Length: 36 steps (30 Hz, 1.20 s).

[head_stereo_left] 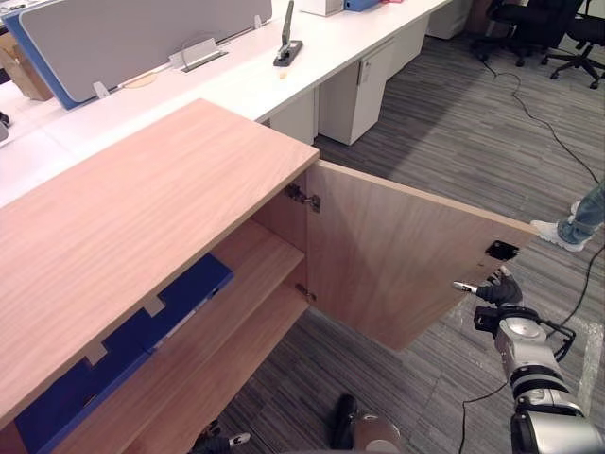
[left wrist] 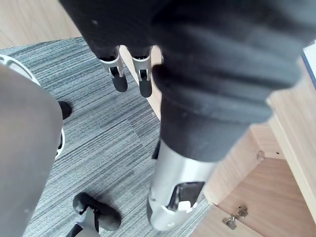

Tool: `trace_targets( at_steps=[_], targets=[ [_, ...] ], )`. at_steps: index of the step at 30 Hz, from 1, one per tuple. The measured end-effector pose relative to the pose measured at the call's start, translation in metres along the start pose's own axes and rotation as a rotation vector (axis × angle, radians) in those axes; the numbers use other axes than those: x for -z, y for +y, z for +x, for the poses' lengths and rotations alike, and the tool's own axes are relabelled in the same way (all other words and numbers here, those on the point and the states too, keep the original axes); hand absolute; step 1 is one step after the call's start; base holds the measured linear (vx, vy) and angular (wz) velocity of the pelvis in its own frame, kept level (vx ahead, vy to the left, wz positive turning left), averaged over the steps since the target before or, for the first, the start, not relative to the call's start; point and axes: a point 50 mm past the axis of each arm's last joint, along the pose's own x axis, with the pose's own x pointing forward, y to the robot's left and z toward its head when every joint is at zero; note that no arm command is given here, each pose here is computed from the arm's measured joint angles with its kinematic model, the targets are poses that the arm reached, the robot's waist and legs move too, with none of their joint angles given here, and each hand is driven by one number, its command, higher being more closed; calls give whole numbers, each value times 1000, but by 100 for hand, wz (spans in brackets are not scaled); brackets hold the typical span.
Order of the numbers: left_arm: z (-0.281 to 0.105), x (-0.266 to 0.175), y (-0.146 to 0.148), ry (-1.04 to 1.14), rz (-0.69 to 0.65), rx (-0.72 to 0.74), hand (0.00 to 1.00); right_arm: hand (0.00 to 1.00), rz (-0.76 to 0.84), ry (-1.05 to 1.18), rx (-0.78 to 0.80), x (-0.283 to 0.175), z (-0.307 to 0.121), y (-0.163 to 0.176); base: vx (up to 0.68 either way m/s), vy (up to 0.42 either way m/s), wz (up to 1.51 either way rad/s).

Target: Walk over to the cabinet, pick up the folder, carry it to the office cabinet, place the folder inside the office cabinet, then close the office cabinet door

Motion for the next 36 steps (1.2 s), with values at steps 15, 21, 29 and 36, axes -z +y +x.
trace_targets(
  at_steps=[15,21,29,36],
  targets=[
    [4,-10,32,34,61,-84,0,0,-991,-307,-1394,41,-137,167,-61,-69,-19],
    [3,-14,51,19,-28,-164,0,0,-988,-373,-1671,51,-178,193,-48,-34,11],
    [-6,0,80,51,-179,-304,0,0,-1034,-470,-1751,47,-194,209,-36,-11,11],
    [-8,16,71,84,-210,-310,0,0,-1068,-407,-1582,62,-175,247,5,47,79]
  ],
)
